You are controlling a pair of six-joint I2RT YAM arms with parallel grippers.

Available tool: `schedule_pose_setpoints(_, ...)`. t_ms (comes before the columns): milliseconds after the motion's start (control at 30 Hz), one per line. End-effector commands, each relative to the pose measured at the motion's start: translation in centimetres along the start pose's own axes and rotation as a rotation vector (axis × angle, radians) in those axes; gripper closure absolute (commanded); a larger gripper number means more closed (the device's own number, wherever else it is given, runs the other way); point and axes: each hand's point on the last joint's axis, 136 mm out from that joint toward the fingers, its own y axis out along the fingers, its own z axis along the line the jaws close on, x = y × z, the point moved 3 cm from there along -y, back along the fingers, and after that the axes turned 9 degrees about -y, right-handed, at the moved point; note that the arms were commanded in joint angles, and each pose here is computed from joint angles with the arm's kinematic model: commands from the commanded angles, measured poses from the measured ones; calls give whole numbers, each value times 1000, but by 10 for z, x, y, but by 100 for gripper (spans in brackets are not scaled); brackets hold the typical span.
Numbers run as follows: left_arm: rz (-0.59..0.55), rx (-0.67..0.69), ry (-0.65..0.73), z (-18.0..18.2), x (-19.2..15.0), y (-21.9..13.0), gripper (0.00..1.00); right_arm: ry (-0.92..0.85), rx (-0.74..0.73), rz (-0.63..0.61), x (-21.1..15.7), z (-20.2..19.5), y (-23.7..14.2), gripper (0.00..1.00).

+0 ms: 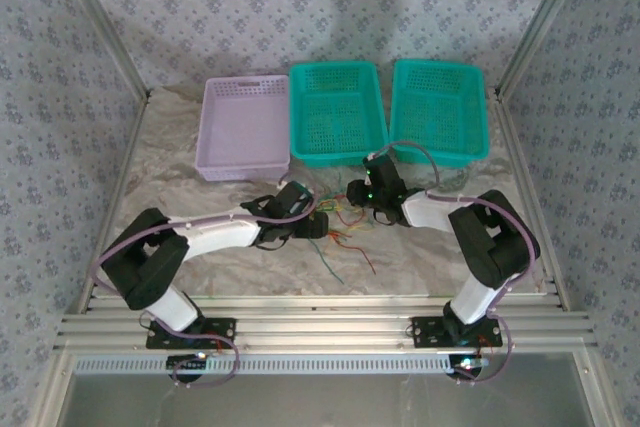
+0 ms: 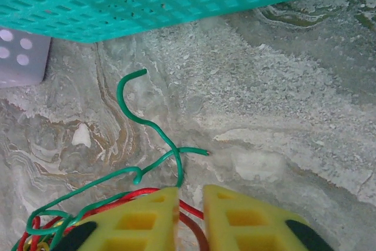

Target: Untangle the cables

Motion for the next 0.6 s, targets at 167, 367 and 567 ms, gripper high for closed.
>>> schedule_pose_setpoints(167,-22,-29,20,-20,11,5,0,-29,28,-9,6,10,-2,100)
schedule_pose_setpoints(367,-14,-8,17,-20,11,13,3,-61,41,-33,12,21,-16,100)
schedule_pose_setpoints(567,-9,12,12,-15,7,19,14,-96,85,-64,18,36,-38,100)
